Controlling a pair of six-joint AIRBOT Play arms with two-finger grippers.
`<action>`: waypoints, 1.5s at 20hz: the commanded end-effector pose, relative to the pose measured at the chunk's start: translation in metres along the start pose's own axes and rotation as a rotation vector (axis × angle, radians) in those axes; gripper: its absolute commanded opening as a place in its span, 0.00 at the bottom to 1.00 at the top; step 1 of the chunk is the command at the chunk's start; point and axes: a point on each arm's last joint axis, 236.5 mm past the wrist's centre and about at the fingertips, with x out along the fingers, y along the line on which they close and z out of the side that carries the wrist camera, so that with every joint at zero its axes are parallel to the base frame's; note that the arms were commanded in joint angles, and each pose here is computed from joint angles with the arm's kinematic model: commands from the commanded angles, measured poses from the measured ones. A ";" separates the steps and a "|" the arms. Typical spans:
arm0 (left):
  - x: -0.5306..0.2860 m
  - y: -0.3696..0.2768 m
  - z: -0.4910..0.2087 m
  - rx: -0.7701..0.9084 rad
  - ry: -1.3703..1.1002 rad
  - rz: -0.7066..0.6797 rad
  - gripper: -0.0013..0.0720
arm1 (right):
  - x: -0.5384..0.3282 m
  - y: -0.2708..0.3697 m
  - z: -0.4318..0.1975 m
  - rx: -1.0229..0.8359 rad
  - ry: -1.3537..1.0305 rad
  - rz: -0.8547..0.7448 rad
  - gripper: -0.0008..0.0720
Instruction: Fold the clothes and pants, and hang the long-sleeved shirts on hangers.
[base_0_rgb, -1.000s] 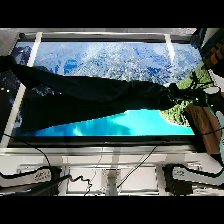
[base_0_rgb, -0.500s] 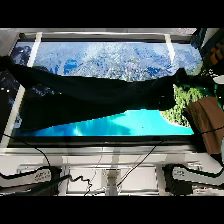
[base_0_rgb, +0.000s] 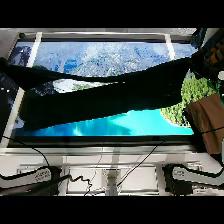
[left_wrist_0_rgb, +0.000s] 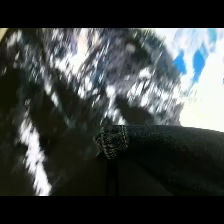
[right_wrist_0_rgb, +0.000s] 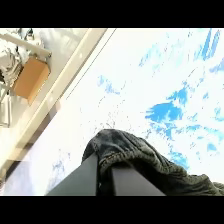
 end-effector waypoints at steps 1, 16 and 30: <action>-0.020 0.026 -0.048 0.070 0.203 0.047 0.04 | -0.011 -0.005 -0.007 -0.237 0.044 -0.045 0.06; -0.019 0.034 -0.044 0.246 0.190 0.083 0.04 | -0.138 -0.022 -0.058 -0.588 0.380 -0.288 0.06; 0.137 -0.093 0.016 0.150 -0.188 0.014 0.04 | 0.110 -0.054 -0.029 -0.131 0.218 -0.117 0.06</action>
